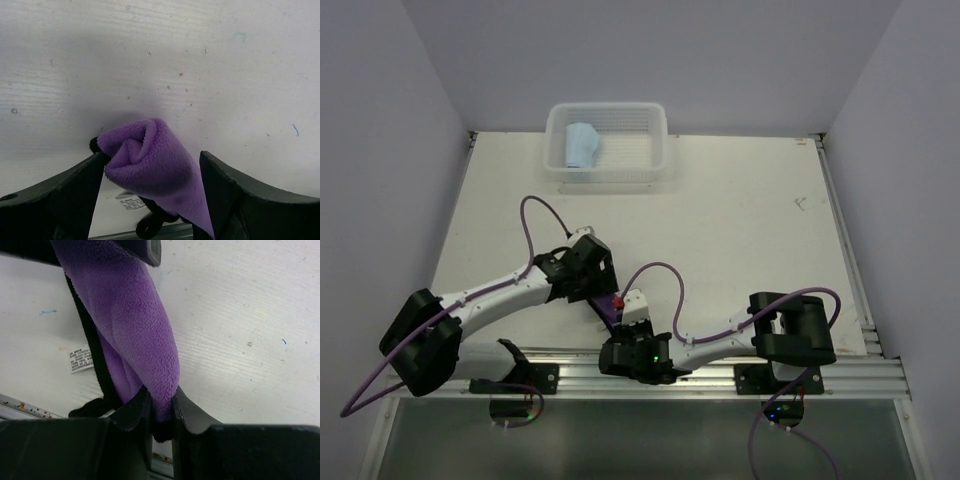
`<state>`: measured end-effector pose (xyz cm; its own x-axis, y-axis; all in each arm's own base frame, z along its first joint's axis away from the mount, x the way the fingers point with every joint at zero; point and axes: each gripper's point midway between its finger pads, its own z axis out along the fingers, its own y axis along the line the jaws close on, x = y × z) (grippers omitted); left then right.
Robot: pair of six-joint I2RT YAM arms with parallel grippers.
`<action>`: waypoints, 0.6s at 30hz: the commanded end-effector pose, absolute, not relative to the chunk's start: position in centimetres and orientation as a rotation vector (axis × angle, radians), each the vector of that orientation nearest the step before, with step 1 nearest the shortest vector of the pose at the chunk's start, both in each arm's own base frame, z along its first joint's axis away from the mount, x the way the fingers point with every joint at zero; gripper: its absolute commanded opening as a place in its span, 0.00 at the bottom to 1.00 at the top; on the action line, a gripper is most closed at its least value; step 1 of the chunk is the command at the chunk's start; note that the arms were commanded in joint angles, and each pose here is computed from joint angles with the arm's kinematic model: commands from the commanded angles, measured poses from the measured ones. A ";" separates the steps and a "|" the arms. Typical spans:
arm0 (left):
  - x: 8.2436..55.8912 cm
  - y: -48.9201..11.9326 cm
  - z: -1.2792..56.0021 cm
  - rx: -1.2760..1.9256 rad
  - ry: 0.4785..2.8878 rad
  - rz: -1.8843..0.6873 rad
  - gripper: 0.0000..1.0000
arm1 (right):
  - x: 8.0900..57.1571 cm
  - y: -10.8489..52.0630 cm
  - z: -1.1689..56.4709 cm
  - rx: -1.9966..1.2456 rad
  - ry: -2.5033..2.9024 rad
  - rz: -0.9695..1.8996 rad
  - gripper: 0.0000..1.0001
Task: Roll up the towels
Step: Roll the towel
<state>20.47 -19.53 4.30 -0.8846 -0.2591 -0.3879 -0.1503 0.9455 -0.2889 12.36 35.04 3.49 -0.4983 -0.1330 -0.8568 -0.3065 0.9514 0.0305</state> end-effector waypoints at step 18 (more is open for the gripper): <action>19.5 -22.3 7.3 -0.256 2.666 -0.489 0.76 | 12.6 34.5 3.4 -0.262 2.090 0.201 0.00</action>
<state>19.61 -21.14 7.13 -0.8889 -0.2508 -0.3834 -0.1093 0.9287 -0.3543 12.35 34.90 3.41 -0.5044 -0.1211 -0.8549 -0.2945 0.9549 0.0385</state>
